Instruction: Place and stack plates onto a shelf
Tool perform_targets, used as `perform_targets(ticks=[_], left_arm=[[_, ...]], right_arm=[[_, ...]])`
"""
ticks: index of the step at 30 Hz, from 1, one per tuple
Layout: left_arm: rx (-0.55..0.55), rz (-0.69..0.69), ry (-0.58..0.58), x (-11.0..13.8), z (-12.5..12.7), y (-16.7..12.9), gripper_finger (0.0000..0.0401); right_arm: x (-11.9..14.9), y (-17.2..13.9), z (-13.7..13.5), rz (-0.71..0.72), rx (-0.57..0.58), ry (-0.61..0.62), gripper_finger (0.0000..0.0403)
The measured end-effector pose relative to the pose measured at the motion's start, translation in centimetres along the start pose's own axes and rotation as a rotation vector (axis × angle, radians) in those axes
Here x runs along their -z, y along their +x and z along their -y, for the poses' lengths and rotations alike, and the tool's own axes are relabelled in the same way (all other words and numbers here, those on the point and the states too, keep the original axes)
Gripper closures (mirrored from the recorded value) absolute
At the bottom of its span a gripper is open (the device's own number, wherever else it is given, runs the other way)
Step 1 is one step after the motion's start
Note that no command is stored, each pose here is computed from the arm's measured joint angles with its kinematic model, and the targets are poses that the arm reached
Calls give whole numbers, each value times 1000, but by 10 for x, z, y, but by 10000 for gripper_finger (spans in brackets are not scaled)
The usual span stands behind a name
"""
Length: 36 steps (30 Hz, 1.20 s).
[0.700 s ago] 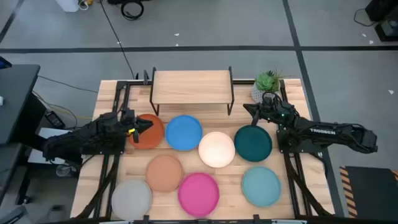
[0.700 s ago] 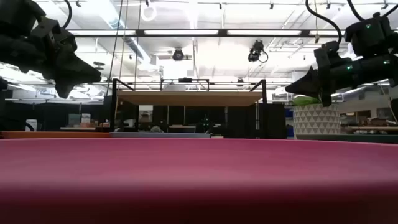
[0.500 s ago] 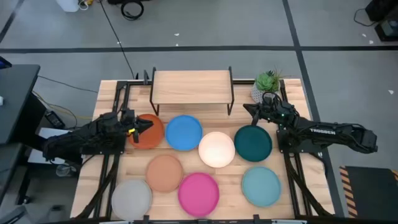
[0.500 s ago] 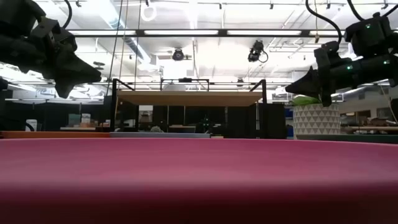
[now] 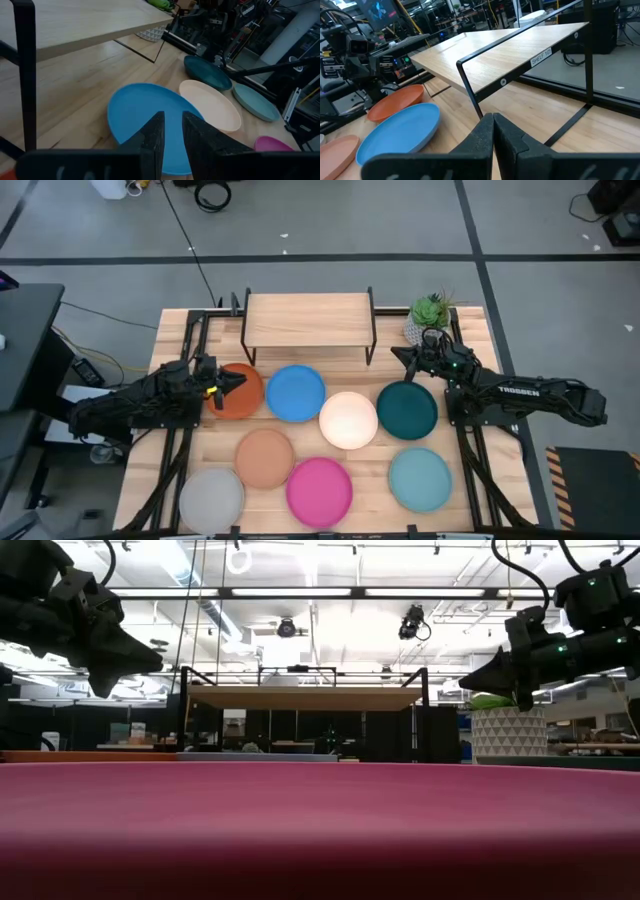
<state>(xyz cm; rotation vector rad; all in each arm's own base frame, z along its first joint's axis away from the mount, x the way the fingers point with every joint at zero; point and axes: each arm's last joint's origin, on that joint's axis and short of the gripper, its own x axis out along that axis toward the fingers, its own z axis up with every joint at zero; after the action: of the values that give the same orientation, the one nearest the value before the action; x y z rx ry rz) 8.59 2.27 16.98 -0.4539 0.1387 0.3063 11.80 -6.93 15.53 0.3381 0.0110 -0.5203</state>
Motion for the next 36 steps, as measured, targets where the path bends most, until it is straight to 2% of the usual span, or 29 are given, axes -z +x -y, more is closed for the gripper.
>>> perform_targets(ticks=[19,20,23,24,26,31,33,34,36], left_arm=[[0,0,0,0,0,0,328],[-2,2,20,0,0,0,328],[-52,58,224,-3,-1,0,328],[-56,91,235,-6,0,0,328],[-27,185,165,-15,4,-1,328],[75,435,-138,-37,13,-8,328],[119,539,-239,-46,15,-13,328],[137,585,-266,-49,17,-15,328],[176,679,-284,-57,19,-21,328]], right_arm=[[0,0,0,0,0,0,385],[0,0,0,0,0,0,385],[0,0,0,0,0,0,385],[0,0,0,0,0,0,385],[0,0,0,0,0,0,385],[-5,0,-1,51,-12,31,385],[-14,-1,-5,141,-58,157,385],[-19,-2,-7,185,-100,247,385],[-28,-4,-11,252,-189,352,385]])
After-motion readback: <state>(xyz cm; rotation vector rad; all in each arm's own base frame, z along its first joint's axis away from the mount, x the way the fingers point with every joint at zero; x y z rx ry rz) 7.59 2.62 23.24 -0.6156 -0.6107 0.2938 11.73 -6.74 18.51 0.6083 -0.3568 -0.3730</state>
